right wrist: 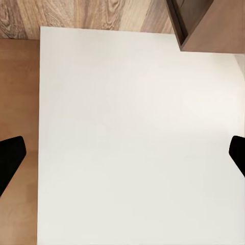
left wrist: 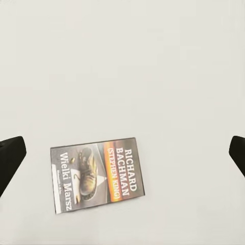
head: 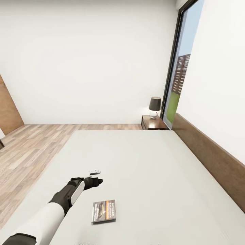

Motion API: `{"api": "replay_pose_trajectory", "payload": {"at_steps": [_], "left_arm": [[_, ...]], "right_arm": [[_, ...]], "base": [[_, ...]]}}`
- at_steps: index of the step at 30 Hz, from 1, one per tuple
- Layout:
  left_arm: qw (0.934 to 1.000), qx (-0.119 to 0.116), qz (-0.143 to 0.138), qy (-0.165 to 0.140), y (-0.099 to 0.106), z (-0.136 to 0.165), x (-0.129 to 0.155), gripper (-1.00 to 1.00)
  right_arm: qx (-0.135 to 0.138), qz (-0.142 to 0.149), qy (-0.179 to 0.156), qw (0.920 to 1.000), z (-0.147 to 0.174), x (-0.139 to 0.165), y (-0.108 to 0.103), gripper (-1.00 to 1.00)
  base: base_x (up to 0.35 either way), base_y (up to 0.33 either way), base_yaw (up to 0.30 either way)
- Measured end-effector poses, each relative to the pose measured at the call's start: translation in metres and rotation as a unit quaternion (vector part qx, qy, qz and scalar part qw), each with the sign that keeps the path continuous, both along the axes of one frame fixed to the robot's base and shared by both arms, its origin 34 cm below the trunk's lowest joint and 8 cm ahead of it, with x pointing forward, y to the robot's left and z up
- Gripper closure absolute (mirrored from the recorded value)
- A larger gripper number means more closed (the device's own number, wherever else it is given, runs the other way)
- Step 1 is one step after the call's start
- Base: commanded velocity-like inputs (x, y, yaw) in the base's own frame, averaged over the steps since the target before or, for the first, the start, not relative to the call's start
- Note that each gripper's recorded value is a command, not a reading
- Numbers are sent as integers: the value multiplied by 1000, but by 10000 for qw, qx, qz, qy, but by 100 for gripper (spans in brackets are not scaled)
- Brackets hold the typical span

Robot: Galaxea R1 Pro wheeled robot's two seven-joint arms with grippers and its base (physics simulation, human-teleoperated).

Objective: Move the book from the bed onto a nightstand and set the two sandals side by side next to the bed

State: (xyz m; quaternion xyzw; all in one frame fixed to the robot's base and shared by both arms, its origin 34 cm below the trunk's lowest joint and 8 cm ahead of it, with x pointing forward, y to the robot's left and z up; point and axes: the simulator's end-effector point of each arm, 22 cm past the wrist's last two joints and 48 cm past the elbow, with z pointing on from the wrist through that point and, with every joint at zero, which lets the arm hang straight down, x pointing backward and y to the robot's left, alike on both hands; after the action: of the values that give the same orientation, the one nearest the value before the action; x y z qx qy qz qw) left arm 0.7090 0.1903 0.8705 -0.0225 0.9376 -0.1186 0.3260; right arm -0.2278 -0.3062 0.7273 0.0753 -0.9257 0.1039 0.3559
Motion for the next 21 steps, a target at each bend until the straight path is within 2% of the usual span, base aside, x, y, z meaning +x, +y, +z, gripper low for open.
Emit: {"api": "replay_pose_trajectory", "payload": {"at_steps": [12, 21], "left_arm": [[10000, 2, -2, 71, 0, -10, -2, -100], [10000, 23, 26, -15, 3, -15, 2, -100]], "right_arm": [[6, -5, 99, 10000, 7, -5, 0, -100], [8, -4, 171, 9999, 12, -9, 0, -100]], "base": [[0, 0, 4], [0, 0, 0]]}}
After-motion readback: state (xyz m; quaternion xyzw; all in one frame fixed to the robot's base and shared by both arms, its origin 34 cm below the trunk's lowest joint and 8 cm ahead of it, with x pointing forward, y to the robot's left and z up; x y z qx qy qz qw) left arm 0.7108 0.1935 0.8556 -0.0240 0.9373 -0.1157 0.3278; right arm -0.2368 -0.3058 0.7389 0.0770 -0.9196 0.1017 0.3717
